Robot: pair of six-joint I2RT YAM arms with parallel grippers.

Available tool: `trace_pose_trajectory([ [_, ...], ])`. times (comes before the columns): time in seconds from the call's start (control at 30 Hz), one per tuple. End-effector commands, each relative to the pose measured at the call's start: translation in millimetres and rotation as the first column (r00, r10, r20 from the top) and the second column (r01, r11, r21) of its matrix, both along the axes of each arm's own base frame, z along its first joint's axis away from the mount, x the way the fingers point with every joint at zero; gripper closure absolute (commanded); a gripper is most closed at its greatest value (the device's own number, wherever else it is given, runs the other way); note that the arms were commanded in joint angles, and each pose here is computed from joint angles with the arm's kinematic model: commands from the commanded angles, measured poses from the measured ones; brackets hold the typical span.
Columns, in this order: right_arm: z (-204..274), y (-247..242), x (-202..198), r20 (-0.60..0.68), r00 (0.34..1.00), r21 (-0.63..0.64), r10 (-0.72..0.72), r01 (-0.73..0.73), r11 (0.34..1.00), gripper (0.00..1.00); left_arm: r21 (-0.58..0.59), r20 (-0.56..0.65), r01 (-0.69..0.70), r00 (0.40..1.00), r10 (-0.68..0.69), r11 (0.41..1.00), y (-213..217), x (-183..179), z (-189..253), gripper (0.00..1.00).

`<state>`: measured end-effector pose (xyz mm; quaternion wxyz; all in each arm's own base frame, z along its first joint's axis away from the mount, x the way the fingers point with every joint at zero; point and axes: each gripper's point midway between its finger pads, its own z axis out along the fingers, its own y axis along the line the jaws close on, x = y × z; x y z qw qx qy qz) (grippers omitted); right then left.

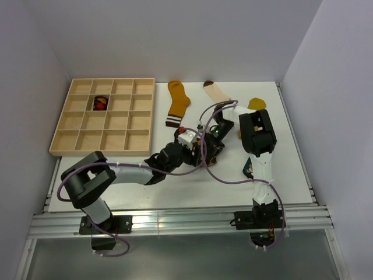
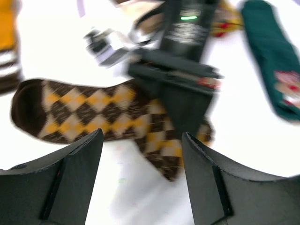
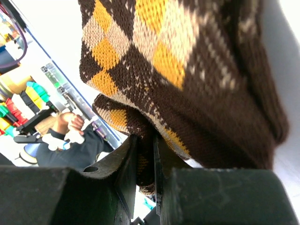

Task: Roll the socks
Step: Roll the sock at the center of the board.

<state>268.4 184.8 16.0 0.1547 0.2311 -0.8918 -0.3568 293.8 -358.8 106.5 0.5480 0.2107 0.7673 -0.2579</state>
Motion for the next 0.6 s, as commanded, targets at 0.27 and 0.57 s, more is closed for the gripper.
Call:
trace_pose_trajectory([
  [0.27, -31.0, -21.1, -20.8, 0.021, 0.990, -0.139, 0.139, -0.135, 0.981, 0.89, 0.167, 0.039, 0.243, 0.967, -0.253, 0.956, -54.6, -60.3, -18.6, 0.30],
  [0.57, -29.4, -24.3, -20.3, 0.031, 0.988, -0.148, 0.151, -0.145, 0.978, 0.89, 0.172, 0.001, 0.284, 0.958, -0.288, 0.943, -68.0, -70.1, -40.7, 0.32],
])
